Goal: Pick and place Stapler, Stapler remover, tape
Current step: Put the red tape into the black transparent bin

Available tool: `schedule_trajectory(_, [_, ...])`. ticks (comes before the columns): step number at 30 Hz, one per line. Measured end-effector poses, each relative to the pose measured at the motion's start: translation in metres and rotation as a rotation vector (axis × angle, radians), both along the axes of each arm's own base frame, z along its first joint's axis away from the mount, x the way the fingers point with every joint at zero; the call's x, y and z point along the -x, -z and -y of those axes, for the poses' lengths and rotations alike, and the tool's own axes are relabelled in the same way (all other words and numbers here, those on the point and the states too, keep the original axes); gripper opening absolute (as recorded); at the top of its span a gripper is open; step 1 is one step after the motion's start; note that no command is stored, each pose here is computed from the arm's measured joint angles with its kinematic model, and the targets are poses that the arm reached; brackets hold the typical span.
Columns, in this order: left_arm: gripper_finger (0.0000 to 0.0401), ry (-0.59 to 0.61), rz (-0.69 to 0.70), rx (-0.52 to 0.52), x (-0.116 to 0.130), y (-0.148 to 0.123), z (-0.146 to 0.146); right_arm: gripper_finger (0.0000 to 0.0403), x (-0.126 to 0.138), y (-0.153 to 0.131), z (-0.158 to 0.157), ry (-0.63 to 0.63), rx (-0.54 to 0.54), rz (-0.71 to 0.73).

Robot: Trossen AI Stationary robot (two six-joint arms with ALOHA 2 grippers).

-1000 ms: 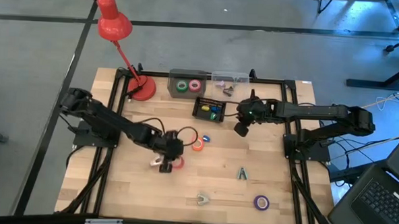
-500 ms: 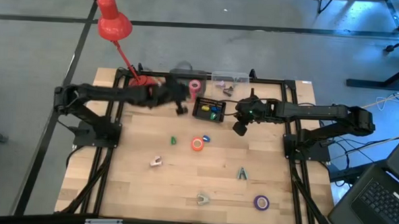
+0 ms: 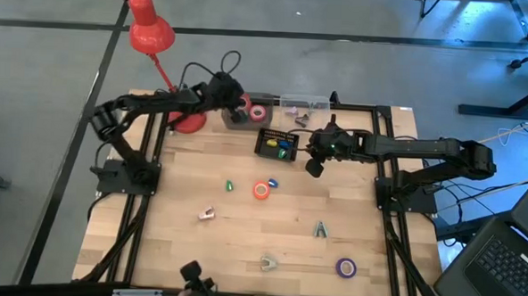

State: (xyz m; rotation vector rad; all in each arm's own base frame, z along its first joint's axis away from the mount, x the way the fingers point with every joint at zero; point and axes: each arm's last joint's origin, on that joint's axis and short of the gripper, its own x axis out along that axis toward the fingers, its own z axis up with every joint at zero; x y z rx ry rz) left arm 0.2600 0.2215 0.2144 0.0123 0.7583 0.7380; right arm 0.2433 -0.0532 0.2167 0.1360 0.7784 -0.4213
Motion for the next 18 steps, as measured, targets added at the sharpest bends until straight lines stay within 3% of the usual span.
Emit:
schedule_trajectory(10, [0.0033,0.019,-0.047,0.055,-0.019,0.058,-0.015,0.0063,0.000,0.000,0.000,-0.005,0.004,-0.001])
schedule_trajectory(18, [0.0039,0.064,-0.019,0.069,-0.023,0.064,-0.017,0.0063,0.000,0.000,0.000,-0.018,0.017,-0.004])
